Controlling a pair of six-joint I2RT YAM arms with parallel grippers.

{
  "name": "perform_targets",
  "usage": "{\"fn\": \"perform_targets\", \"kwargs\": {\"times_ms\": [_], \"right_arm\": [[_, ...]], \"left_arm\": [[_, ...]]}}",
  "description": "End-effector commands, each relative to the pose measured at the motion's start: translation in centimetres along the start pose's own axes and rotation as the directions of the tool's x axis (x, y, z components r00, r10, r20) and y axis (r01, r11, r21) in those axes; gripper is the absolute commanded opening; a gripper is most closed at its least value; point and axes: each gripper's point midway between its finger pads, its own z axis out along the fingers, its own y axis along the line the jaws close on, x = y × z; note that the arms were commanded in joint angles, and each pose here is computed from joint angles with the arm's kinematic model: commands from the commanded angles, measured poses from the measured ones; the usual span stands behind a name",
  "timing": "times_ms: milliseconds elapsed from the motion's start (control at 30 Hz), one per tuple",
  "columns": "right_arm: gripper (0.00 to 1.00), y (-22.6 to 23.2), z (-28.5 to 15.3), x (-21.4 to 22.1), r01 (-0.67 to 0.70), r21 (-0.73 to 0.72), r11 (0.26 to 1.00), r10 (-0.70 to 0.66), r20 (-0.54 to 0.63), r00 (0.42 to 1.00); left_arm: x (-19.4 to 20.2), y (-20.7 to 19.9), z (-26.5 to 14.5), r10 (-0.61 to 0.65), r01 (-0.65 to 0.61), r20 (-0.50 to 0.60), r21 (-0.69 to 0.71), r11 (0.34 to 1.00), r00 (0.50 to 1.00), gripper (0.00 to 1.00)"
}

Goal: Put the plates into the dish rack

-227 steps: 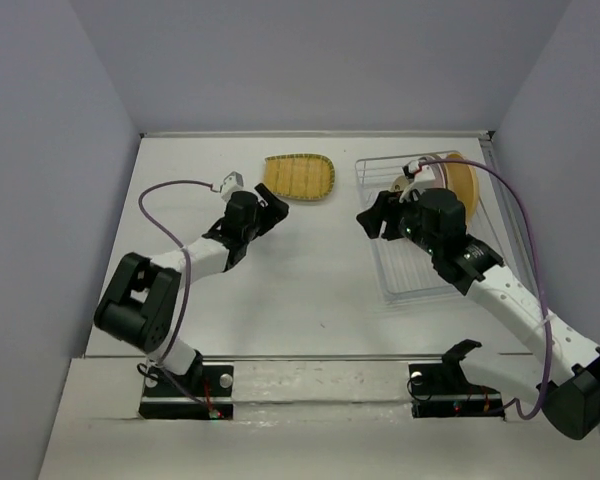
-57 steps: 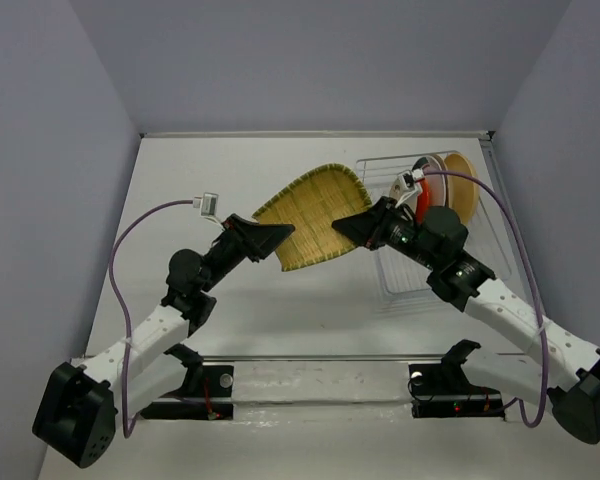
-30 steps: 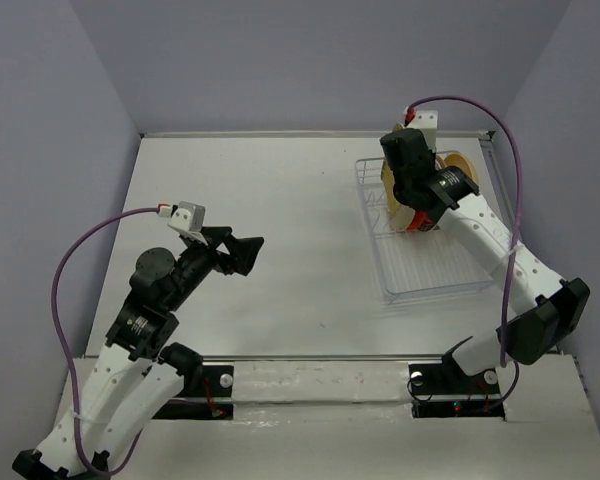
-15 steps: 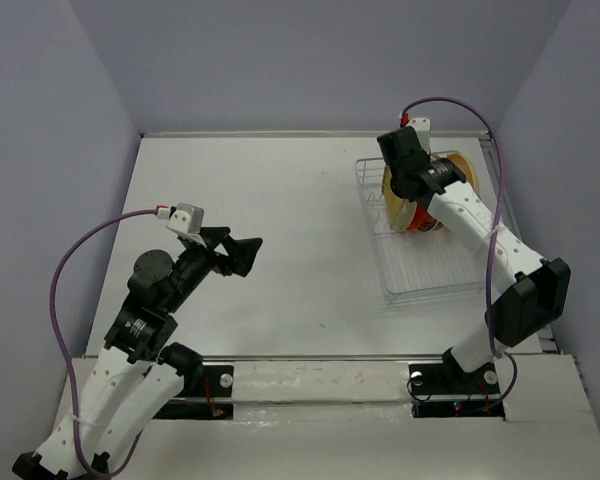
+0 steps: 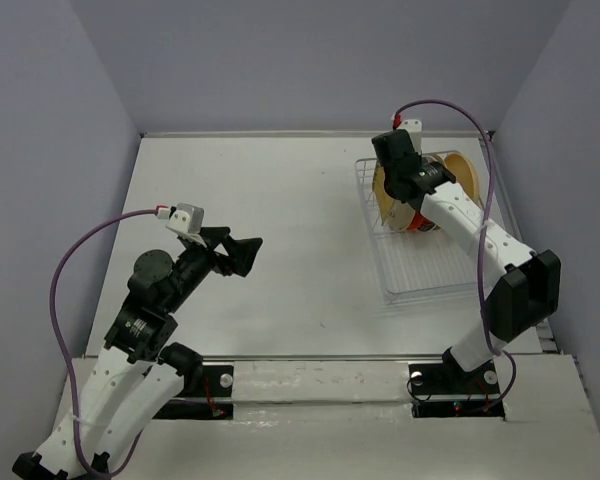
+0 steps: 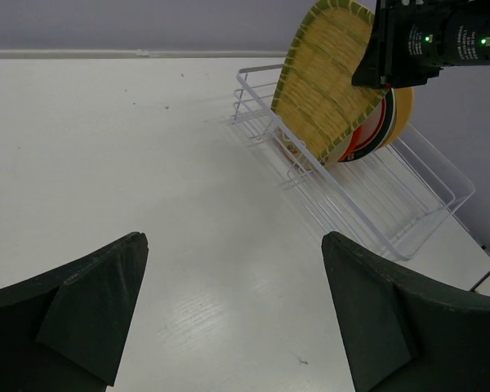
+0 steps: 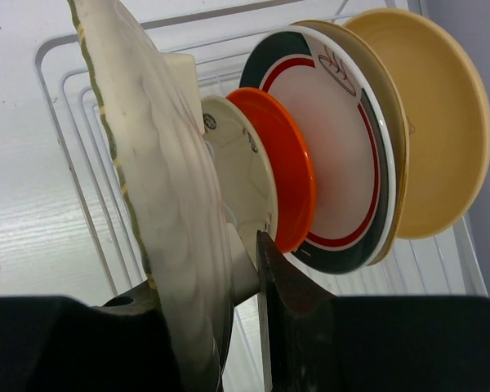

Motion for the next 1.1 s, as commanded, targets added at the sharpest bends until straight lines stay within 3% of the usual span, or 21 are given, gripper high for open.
{"fn": "perform_targets", "kwargs": {"times_ms": [0,800,900,1067], "right_arm": [[0.07,0.7,0.3,-2.7,-0.095,-0.029,0.995,0.098,0.132,0.986],[0.07,2.7,3.4,4.3,-0.124,-0.066,0.99,0.128,0.049,0.991],[0.13,2.8,3.4,4.6,-0.124,-0.069,0.99,0.127,0.043,0.991],[0.42,2.4,2.7,3.8,-0.138,-0.08,0.987,0.143,0.061,0.988]], "left_arm": [[-0.4,0.0,0.0,0.021,-0.021,0.019,0.005,1.0,1.0,0.99],[-0.2,0.2,0.3,0.018,-0.018,0.008,0.0,1.0,1.0,0.99],[-0.1,0.3,0.3,0.016,-0.016,0.006,-0.001,1.0,1.0,0.99],[-0.1,0.3,0.4,0.016,-0.016,0.004,0.0,1.0,1.0,0.99]]}}
